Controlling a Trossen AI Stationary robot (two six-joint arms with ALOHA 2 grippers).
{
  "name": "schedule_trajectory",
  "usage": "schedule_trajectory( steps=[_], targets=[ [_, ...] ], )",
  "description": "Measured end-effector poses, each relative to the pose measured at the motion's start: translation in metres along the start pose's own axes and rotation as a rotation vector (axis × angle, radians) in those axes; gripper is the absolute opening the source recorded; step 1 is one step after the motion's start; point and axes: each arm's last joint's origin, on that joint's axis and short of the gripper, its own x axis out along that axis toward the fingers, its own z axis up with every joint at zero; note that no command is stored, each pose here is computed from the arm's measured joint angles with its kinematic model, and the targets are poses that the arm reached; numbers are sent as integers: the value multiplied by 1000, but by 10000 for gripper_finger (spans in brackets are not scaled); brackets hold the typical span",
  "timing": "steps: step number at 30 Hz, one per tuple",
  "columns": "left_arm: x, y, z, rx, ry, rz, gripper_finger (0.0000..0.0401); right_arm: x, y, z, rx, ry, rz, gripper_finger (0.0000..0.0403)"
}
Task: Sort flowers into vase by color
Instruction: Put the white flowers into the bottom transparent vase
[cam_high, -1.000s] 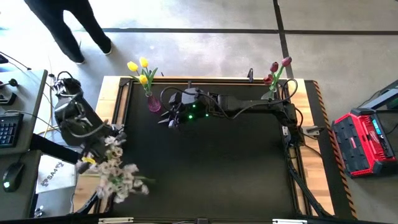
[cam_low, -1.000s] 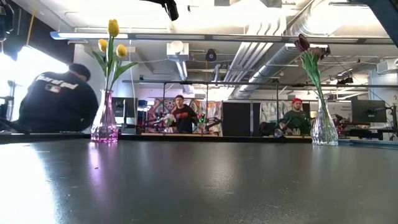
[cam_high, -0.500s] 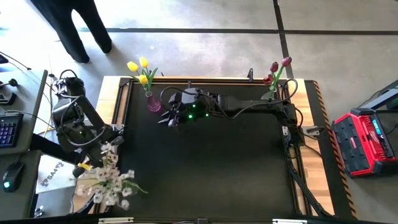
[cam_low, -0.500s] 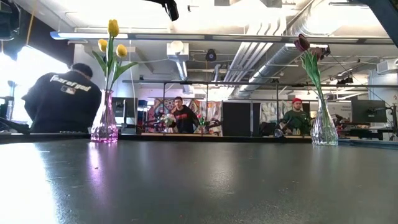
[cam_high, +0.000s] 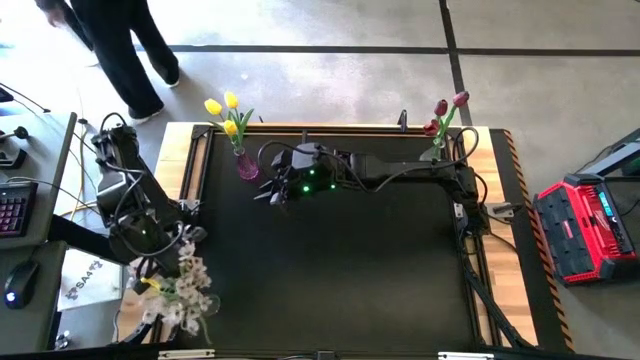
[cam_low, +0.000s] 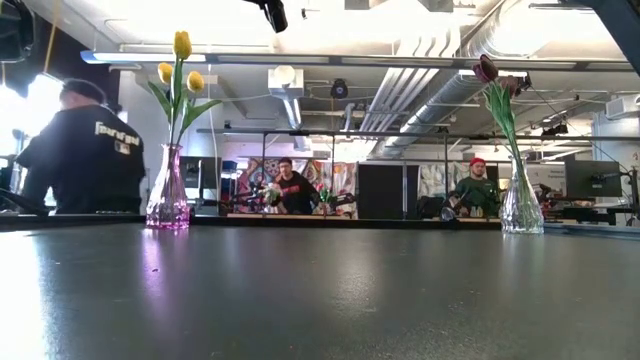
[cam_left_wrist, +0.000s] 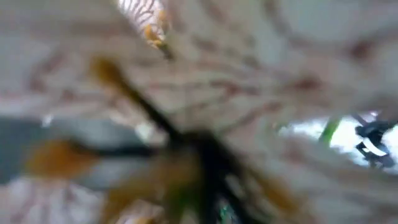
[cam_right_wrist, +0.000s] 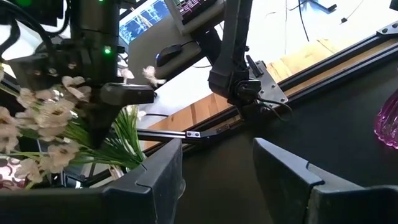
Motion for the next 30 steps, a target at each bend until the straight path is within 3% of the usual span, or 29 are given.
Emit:
schedule_trajectory(
  steps=[4,9,17,30],
  targets=[
    [2,0,0,-37,-8,18,45,0,2,-1,5,2,3,183],
    [2,-1,2,-106,-35,-5,120,1,4,-3,3,6,7,183],
    [-1,-5,3,-231,-10,-127,222,1,5,-3,0,12,7,183],
    [-38,-4,20,-323,-311,-314,243,1,6,-4,21,19,19,183]
  ],
)
